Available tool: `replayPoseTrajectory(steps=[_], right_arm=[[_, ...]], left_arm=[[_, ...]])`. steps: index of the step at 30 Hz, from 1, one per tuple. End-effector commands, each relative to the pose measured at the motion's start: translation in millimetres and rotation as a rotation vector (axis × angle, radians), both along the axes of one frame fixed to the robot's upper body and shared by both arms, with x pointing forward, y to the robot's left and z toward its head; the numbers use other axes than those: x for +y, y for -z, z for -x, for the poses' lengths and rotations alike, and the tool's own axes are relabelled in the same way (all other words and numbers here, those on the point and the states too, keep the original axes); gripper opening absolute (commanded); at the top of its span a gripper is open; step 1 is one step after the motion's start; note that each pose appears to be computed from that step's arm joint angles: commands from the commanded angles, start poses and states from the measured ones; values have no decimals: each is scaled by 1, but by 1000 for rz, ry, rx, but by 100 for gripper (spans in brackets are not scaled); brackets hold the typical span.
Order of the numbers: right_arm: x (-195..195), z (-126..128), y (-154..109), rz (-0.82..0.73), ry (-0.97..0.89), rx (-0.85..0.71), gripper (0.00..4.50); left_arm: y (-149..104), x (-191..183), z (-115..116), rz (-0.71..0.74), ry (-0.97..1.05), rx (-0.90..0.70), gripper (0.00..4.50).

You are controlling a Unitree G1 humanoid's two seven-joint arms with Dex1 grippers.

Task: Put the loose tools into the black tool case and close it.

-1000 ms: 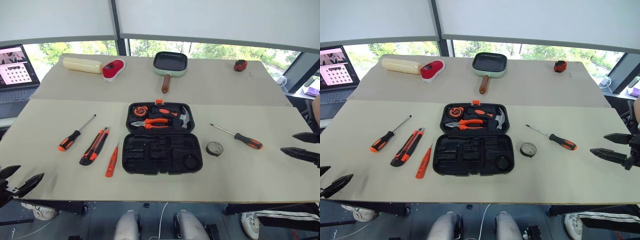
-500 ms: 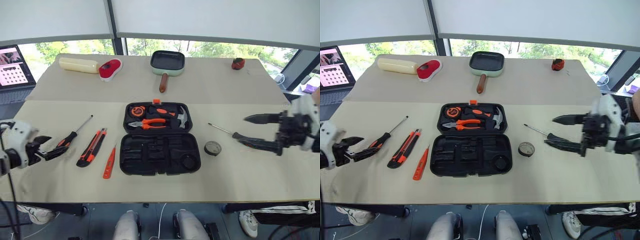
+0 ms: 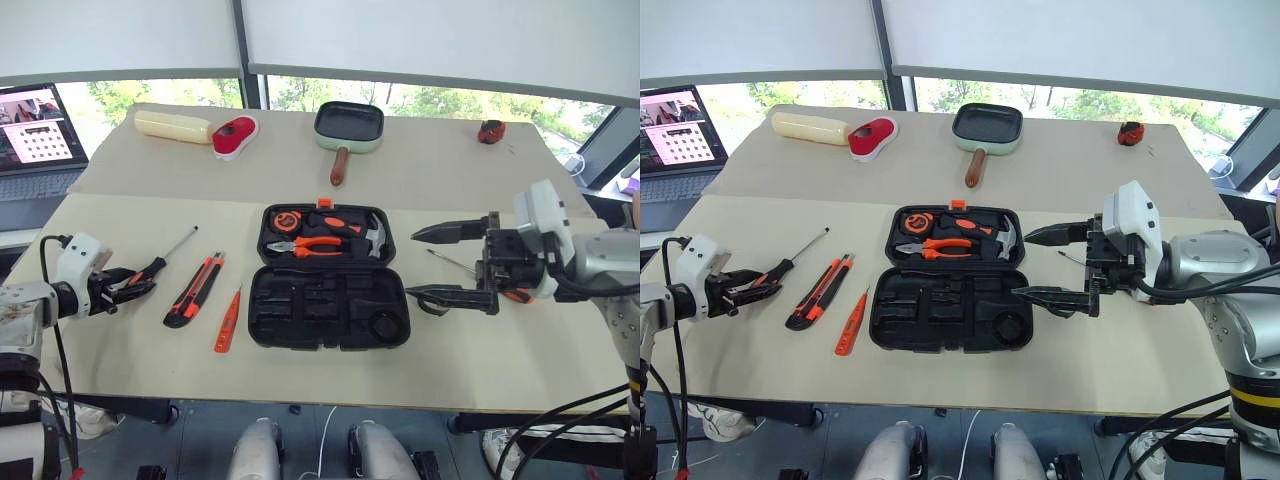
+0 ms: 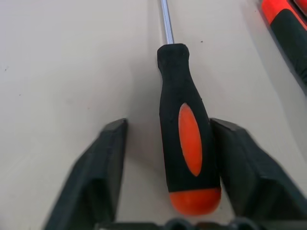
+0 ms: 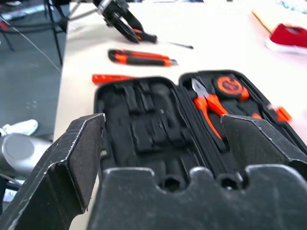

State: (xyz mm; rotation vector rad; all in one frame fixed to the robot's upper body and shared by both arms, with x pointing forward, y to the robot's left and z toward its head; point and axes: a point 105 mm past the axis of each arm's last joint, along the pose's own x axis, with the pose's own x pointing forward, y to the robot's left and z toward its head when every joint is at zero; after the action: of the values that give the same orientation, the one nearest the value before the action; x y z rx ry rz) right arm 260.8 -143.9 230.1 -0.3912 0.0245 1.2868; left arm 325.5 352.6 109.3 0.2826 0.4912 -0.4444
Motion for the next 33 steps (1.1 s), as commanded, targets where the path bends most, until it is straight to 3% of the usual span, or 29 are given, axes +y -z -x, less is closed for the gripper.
replayPoseTrajectory(steps=[1, 2, 5, 9, 13, 15, 19, 26, 33], right_arm=[[5, 4, -8, -6, -15, -38, 450], [5, 4, -8, -7, -11, -39, 450], [2, 4, -7, -10, 12, -39, 450], [-5, 4, -3, -17, 65, -27, 450], [-14, 6, 5, -10, 119, -17, 450], [-21, 7, 11, -4, 162, -8, 450], [-31, 9, 19, 9, 223, -1, 450], [-39, 12, 24, 2, 287, 4, 450], [-41, 14, 23, -6, 309, -3, 450]], left_arm=[[4, 1, -1, -9, 3, 9, 118], [1, 1, -2, -9, 10, -6, 95], [-28, -16, -10, 6, 112, -97, 90], [-80, -81, -13, 9, 437, -241, 90], [-97, -144, -12, -28, 685, -264, 90], [-93, -182, -12, -96, 831, -250, 90], [-71, -212, -13, -193, 990, -200, 90], [-43, -241, -31, -273, 1023, -159, 90], [-33, -240, -38, -301, 1007, -140, 90]])
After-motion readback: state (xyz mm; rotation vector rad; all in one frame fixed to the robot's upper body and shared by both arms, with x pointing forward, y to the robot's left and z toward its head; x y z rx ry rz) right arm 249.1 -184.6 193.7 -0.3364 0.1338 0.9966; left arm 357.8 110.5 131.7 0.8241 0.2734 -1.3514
